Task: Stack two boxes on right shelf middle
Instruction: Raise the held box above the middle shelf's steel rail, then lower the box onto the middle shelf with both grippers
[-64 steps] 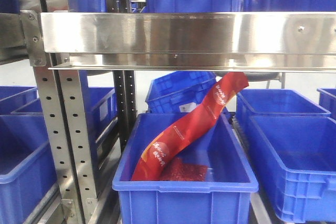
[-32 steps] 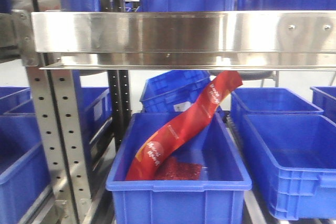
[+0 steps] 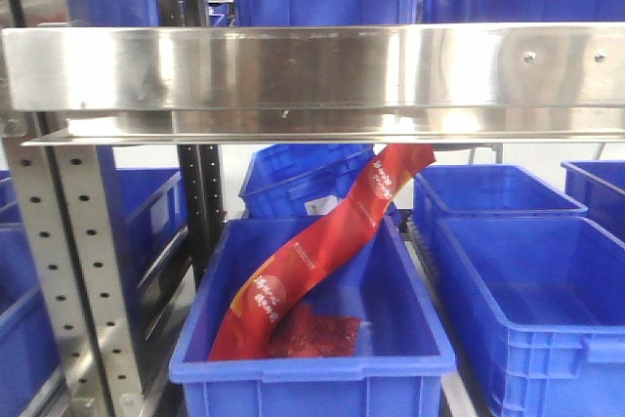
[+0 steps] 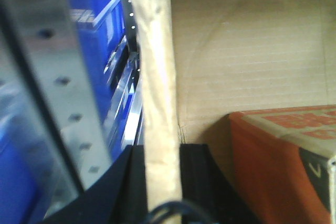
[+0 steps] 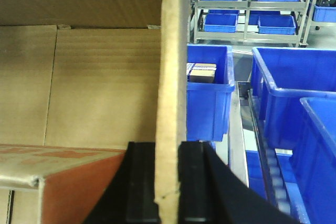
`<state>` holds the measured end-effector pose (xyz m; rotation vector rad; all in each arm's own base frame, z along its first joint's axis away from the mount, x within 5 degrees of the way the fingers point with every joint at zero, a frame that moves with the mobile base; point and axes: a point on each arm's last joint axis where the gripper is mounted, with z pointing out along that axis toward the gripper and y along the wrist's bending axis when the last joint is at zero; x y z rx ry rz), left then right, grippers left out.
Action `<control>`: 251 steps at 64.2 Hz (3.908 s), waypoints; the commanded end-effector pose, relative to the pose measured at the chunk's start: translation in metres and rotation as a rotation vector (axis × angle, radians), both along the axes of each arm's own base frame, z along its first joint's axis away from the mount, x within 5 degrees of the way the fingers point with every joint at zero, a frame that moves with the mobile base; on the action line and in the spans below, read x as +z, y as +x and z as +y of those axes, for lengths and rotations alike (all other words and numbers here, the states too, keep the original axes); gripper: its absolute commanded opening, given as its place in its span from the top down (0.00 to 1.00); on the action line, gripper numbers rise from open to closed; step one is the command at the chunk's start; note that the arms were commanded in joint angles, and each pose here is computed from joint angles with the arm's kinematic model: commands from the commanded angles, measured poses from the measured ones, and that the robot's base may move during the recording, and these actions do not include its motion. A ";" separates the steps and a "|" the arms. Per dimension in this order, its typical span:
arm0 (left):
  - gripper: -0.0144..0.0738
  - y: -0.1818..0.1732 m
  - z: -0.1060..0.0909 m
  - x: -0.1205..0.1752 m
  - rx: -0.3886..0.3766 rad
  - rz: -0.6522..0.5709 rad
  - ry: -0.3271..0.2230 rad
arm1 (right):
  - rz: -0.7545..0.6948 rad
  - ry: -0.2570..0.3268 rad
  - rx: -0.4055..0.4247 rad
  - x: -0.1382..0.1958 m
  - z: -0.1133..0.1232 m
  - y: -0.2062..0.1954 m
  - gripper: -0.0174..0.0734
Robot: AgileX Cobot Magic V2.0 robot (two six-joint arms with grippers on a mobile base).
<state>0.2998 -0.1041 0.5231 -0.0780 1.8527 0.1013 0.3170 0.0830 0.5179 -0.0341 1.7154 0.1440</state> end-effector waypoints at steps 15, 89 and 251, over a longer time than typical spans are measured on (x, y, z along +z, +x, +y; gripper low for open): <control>0.96 -0.003 0.008 0.009 0.028 -0.056 0.032 | -0.090 0.002 0.002 0.015 -0.004 -0.008 0.99; 0.96 -0.003 0.008 0.009 0.028 -0.056 0.032 | -0.090 0.002 0.002 0.015 -0.004 -0.008 0.99; 0.96 0.040 0.017 -0.027 -0.289 0.169 -0.178 | 0.353 0.060 -0.116 -0.054 0.002 0.031 1.00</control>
